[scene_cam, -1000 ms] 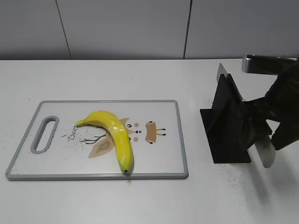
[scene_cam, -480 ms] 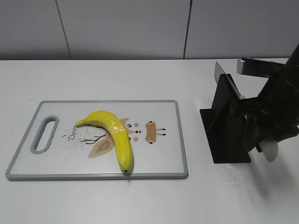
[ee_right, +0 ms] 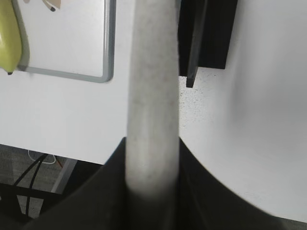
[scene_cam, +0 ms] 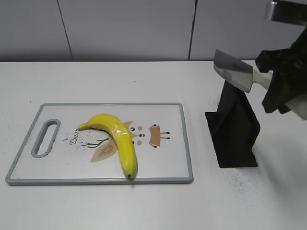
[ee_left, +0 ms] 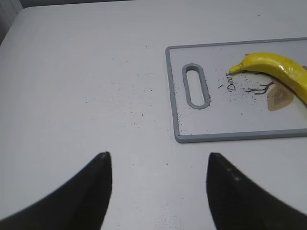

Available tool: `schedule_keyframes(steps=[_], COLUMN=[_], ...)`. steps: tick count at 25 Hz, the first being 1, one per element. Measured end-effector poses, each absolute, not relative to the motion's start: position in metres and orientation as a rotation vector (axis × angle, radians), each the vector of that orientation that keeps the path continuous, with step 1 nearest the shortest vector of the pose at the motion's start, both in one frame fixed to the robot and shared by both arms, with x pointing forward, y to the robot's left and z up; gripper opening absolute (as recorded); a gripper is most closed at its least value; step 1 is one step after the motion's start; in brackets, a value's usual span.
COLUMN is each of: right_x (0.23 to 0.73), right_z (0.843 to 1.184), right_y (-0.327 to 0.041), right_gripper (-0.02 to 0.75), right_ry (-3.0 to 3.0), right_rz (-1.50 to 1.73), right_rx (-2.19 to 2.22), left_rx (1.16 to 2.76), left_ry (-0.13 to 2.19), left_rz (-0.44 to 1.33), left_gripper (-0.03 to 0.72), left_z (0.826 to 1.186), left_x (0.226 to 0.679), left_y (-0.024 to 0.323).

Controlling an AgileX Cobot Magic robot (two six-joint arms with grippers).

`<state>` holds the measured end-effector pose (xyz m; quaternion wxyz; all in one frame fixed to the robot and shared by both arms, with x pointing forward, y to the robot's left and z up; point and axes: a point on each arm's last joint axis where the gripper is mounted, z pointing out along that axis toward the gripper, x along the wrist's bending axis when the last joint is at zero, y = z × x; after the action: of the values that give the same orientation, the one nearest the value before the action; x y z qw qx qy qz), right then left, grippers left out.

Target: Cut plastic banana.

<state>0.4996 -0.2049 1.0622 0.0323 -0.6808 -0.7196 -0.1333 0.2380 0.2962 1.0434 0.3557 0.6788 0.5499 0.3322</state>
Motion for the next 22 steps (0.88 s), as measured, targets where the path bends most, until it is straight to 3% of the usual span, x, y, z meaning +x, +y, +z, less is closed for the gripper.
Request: schedule_keyframes(steps=[7,22], right_x=[0.493,0.497], right_z=[1.104,1.129], right_y=[-0.209,-0.213], right_gripper=[0.164,0.164], right_ry=[-2.274,-2.366], right_rz=[-0.570,-0.620], right_rx=[-2.121,-2.124], left_rx=[1.753,1.771], left_ry=[1.420,1.410], left_rz=[0.858,0.865], left_gripper=[0.585,0.585], left_z=[1.043,1.050], left_x=[0.238,0.243], left_y=[0.296,0.296])
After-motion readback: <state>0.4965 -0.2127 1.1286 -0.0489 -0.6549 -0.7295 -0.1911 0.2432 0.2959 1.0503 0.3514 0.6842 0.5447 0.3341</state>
